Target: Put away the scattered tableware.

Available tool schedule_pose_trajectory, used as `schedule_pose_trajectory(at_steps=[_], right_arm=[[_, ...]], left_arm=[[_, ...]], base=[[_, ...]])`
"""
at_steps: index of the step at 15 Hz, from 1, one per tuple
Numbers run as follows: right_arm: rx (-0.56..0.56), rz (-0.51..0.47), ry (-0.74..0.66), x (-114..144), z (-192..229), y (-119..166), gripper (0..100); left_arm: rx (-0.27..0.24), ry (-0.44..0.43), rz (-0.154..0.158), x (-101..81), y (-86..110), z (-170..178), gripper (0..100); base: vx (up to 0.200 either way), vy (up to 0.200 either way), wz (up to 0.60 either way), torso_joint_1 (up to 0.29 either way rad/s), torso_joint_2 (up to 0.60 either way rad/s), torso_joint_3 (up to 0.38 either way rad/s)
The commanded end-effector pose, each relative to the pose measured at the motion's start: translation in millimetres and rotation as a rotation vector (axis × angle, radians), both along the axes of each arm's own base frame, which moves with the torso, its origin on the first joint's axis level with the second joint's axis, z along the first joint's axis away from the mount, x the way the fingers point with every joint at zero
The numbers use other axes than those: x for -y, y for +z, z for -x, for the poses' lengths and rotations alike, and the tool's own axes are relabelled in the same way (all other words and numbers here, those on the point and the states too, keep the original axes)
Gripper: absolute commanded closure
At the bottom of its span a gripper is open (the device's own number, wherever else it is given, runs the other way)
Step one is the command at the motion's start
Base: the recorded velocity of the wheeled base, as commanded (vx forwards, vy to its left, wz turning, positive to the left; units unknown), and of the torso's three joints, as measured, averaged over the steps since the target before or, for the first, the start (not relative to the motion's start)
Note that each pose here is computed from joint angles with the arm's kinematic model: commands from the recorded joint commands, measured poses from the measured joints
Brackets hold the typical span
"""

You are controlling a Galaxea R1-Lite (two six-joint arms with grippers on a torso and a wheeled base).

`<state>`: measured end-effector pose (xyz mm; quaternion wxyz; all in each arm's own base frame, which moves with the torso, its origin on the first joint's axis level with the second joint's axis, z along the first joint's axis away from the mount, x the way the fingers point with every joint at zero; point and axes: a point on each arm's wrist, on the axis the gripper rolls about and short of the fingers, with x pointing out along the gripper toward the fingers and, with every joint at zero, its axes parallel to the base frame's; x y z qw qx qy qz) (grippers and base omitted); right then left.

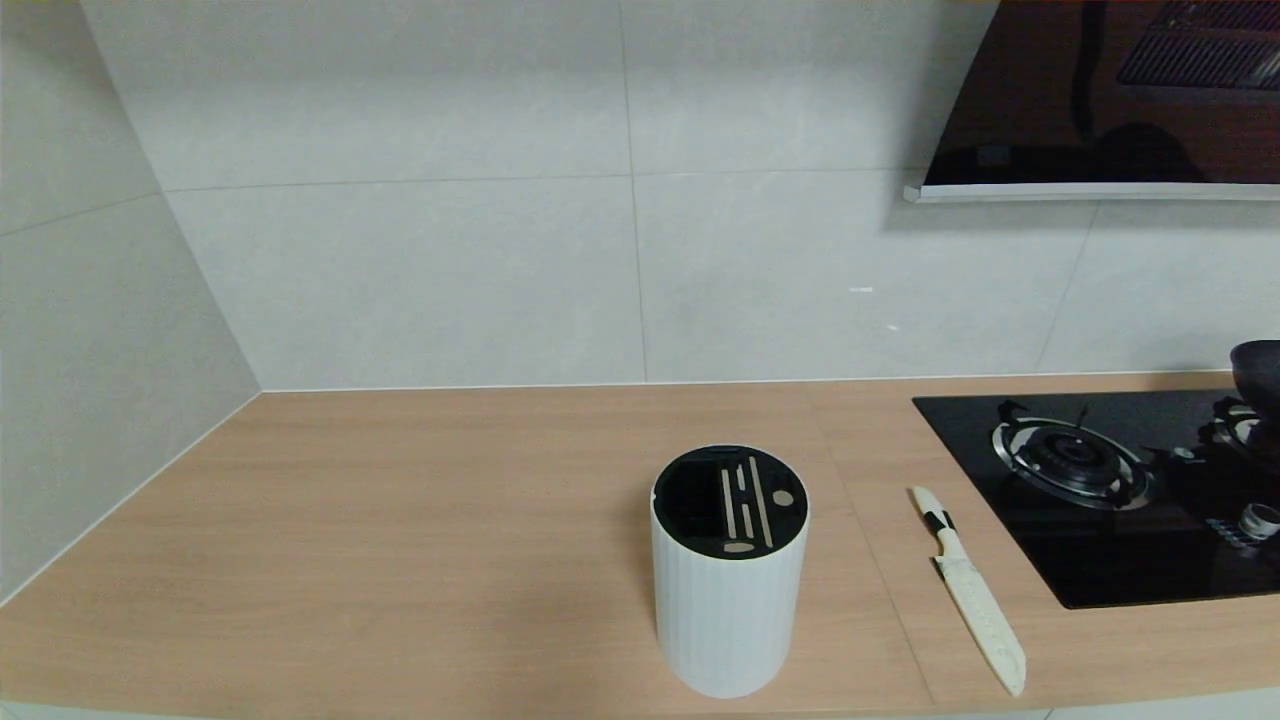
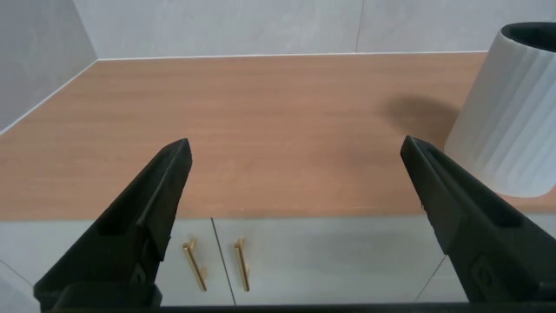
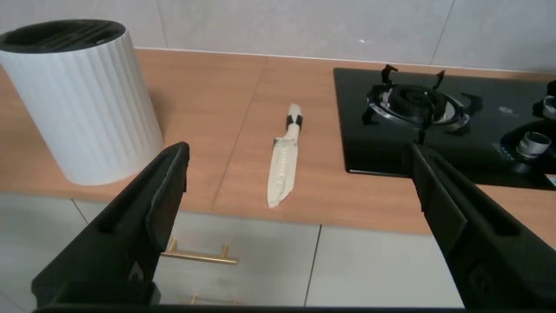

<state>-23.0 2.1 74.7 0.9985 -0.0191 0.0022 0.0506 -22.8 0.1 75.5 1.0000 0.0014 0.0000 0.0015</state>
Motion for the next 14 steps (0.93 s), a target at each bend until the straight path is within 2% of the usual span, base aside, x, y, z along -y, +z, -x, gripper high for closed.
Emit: schedule_pose_trajectory(at_steps=[1,5,6,7,8,11,12,13,14], right_arm=[[-0.001,0.000,0.000,0.0,-0.1,0.0,0],[0.025,-0.002,-0.015,0.4,0.9,5.1,0],[0.092,-0.015,-0.005,0.2,5.6,21.6,0],[0.121,-0.084,0.026,0.5,9.3,54.4,0],[0.092,-0.078,0.053,0.1,5.0,61.9,0],[-0.112,-0.043,0.154,-3.0,-26.5,73.6,0],[-0.200,-0.045,0.163,-3.8,-44.1,81.2,0],[-0.233,-0.047,0.162,-4.1,-51.6,84.3,0],[-0.341,-0.043,0.153,-4.8,-78.2,91.9,0]], left_arm=[[0.002,0.000,0.001,0.0,0.2,0.0,0],[0.000,0.000,0.001,0.0,0.0,0.0,0],[0.000,0.000,0.001,0.0,0.0,0.0,0],[0.000,0.000,0.001,0.0,0.0,0.0,0],[0.000,0.000,0.003,0.0,0.0,0.0,0],[0.000,0.000,0.003,0.0,0.0,0.0,0],[0.000,0.000,0.003,0.0,0.0,0.0,0],[0.000,0.000,0.003,0.0,0.0,0.0,0],[0.000,0.000,0.003,0.0,0.0,0.0,0]], base=[[0.000,0.000,0.00,0.000,0.00,0.000],[0.000,0.000,0.00,0.000,0.00,0.000],[0.000,0.000,0.00,0.000,0.00,0.000],[0.000,0.000,0.00,0.000,0.00,0.000],[0.000,0.000,0.00,0.000,0.00,0.000],[0.000,0.000,0.00,0.000,0.00,0.000],[0.000,0.000,0.00,0.000,0.00,0.000],[0.000,0.000,0.00,0.000,0.00,0.000],[0.000,0.000,0.00,0.000,0.00,0.000]])
